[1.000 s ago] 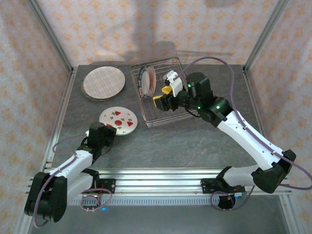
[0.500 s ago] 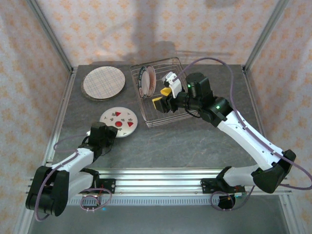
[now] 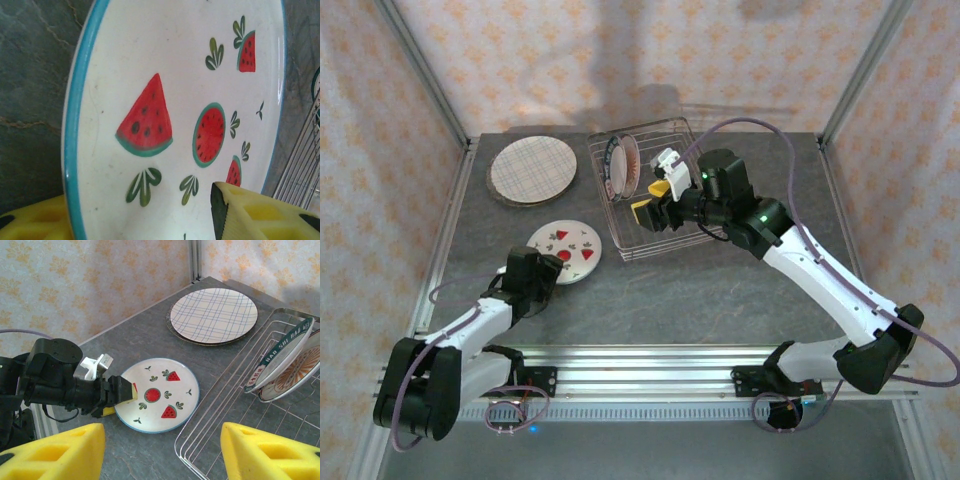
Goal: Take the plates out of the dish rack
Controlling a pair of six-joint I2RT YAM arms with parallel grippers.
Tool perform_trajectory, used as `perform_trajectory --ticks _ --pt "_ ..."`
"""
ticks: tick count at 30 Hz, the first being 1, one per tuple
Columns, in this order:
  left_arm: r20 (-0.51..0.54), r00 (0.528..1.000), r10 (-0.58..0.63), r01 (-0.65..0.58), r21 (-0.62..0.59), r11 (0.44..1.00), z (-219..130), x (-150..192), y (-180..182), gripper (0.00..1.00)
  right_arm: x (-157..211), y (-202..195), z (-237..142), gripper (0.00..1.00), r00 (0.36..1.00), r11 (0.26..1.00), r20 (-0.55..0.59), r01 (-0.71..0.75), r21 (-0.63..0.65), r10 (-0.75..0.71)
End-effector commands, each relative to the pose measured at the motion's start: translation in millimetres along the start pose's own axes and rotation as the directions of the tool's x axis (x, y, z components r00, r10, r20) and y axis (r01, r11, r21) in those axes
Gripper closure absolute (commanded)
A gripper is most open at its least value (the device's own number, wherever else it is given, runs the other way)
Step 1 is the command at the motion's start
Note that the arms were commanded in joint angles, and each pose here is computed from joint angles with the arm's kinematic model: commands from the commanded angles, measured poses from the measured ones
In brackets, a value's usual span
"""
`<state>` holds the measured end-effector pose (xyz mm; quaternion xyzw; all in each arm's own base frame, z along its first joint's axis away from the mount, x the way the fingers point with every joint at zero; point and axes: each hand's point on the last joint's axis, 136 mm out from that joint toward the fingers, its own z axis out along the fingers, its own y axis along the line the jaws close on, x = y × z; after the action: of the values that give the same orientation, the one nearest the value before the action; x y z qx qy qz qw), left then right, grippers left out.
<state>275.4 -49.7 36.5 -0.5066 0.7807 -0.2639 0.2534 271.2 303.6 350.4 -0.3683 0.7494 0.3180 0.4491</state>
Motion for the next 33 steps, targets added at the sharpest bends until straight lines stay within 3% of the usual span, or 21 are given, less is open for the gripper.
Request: perform_trajectory --ticks 1,17,24,30,33 --pt "0.010 1.000 0.022 -0.022 -0.014 1.000 -1 -5 -8 0.44 -8 3 -2 0.37 1.000 1.000 0.014 0.008 -0.004 -0.008" --pt "-0.030 0.999 0.032 -0.036 -0.137 0.990 3 -3 0 0.39 -7 -3 -2 0.37 1.000 0.999 0.005 -0.013 0.032 0.013" --pt "-0.037 0.998 0.047 -0.053 -0.175 0.983 1 -4 1 0.39 -9 -29 3 0.37 0.997 0.983 0.001 -0.074 0.171 0.075" --pt "-0.042 0.997 0.066 -0.073 -0.198 0.977 -8 -6 -3 0.37 -14 -68 8 0.41 0.979 0.909 0.044 -0.202 0.365 0.200" --pt "-0.036 0.996 0.081 -0.087 -0.203 0.975 -19 -8 -9 0.31 -13 -85 19 0.45 0.969 0.868 0.039 -0.236 0.437 0.244"
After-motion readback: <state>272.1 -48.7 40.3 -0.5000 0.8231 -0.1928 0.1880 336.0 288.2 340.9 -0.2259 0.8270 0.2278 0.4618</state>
